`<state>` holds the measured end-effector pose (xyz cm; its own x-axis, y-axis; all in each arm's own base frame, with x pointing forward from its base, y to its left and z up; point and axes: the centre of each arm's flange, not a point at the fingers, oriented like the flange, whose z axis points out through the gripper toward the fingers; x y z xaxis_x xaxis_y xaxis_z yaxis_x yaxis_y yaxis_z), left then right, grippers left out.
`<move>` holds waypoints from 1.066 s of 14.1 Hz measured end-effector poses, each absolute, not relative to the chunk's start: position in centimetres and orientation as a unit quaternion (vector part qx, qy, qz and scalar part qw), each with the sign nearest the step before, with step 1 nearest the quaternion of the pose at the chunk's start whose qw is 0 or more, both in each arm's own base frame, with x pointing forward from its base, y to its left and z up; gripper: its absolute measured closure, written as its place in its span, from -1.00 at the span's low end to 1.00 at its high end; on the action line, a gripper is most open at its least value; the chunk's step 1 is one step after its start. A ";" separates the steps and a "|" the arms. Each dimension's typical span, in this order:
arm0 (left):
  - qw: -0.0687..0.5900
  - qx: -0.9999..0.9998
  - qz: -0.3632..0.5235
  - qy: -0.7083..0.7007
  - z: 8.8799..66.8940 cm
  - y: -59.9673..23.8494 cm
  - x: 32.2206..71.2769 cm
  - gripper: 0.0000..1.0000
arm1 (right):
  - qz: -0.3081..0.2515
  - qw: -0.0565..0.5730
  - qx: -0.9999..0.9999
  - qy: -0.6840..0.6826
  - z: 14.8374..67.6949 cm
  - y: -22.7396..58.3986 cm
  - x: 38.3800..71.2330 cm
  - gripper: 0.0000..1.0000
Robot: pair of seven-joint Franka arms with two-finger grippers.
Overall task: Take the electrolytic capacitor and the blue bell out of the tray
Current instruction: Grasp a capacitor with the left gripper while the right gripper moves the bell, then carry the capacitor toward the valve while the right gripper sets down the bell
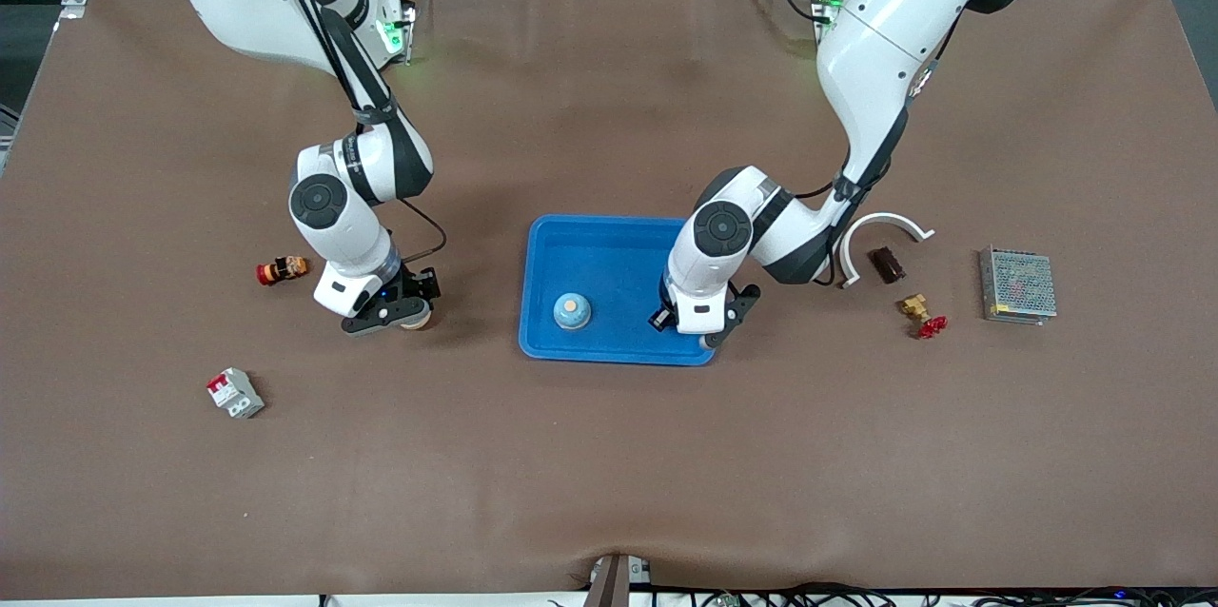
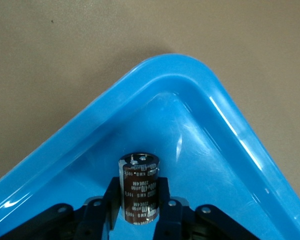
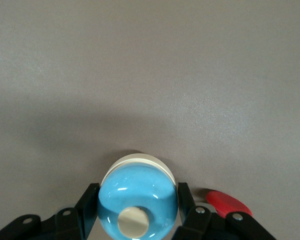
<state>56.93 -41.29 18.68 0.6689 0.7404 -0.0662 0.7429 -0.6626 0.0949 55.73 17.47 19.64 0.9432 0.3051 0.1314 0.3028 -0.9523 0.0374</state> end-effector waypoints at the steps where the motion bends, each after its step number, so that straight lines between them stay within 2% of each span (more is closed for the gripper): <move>1: 0.057 0.913 -0.007 0.404 18.8 -41.2 57.1 0.32 | 0.070 0.009 0.986 0.154 19.3 17.5 55.8 -0.36; 6: 0.048 0.921 0.017 0.387 23.4 -40.5 58.6 0.32 | 0.071 0.010 0.985 0.155 18.5 17.6 56.1 -0.36; 10: 0.023 0.939 0.038 0.342 30.5 -36.0 60.9 0.32 | 0.074 0.008 0.986 0.152 18.9 17.7 56.4 -0.99; 12: -0.004 0.952 0.032 0.306 32.4 -31.4 62.5 0.32 | 0.060 0.007 0.988 0.142 19.2 17.9 56.7 -1.00; 15: -0.040 0.964 0.001 0.263 31.4 -24.3 63.8 0.32 | 0.022 0.006 0.995 0.100 21.7 18.9 57.8 -1.00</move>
<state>63.79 -24.30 31.41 0.8618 0.5068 0.0226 0.5069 -0.8586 -0.0767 57.75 18.89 21.72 0.9792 0.1983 0.0427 0.1977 -0.9801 0.0171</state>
